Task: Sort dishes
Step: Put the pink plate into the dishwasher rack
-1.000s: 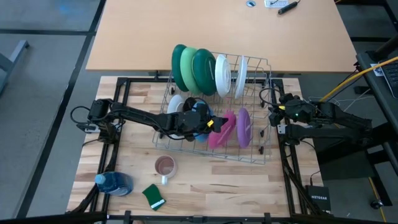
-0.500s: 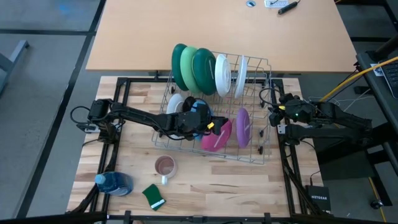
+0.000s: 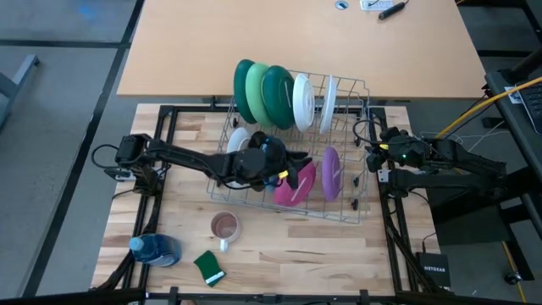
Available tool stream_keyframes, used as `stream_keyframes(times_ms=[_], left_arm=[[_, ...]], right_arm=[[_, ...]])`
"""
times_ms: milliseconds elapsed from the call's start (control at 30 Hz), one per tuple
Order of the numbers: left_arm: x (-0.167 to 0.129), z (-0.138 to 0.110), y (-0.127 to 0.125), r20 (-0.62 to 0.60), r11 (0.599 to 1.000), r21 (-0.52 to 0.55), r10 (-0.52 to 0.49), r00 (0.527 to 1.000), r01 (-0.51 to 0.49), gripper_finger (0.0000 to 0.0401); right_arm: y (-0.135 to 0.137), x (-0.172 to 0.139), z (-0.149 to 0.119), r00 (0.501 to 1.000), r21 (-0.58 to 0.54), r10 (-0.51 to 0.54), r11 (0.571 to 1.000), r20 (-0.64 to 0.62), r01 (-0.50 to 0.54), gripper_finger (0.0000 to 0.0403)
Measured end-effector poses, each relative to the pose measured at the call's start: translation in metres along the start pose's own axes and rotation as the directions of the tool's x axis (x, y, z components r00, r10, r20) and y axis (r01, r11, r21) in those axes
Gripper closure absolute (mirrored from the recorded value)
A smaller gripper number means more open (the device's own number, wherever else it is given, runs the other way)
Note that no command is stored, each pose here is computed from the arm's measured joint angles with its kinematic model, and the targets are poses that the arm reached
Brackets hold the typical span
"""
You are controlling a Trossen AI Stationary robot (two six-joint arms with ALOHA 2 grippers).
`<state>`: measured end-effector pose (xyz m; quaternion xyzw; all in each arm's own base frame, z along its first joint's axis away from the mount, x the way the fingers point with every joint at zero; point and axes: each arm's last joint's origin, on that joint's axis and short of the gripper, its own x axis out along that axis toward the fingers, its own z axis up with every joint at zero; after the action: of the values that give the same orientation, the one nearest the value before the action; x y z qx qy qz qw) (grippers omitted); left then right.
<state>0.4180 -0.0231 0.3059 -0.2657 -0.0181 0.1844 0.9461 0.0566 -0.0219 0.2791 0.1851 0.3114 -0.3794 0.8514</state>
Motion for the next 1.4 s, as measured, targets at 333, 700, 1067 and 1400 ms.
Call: stream_keyframes(times_ms=[333,700,1067,1400], left_arm=[[-0.024,0.003,-0.032,-0.101,0.853,0.509,-0.074,0.992,0.115,0.0286],[-0.075,-0.020,-0.053,-0.494,0.499,0.782,0.131,0.859,0.373,0.0286],[-0.095,-0.038,-0.037,-0.615,0.519,0.750,0.318,0.722,0.410,0.0287],[-0.074,-0.033,-0.018,-0.590,0.600,0.741,0.368,0.719,0.301,0.0353]], right_arm=[[0.001,0.000,0.000,1.000,0.000,0.017,1.000,-0.012,-0.017,0.0276],[0.001,0.000,-0.001,0.999,-0.001,0.027,1.000,-0.020,-0.027,0.0276],[0.001,0.000,-0.001,0.999,0.011,0.028,1.000,-0.018,-0.028,0.0276],[0.001,0.000,-0.001,0.999,0.037,0.028,0.999,-0.018,-0.028,0.0276]])
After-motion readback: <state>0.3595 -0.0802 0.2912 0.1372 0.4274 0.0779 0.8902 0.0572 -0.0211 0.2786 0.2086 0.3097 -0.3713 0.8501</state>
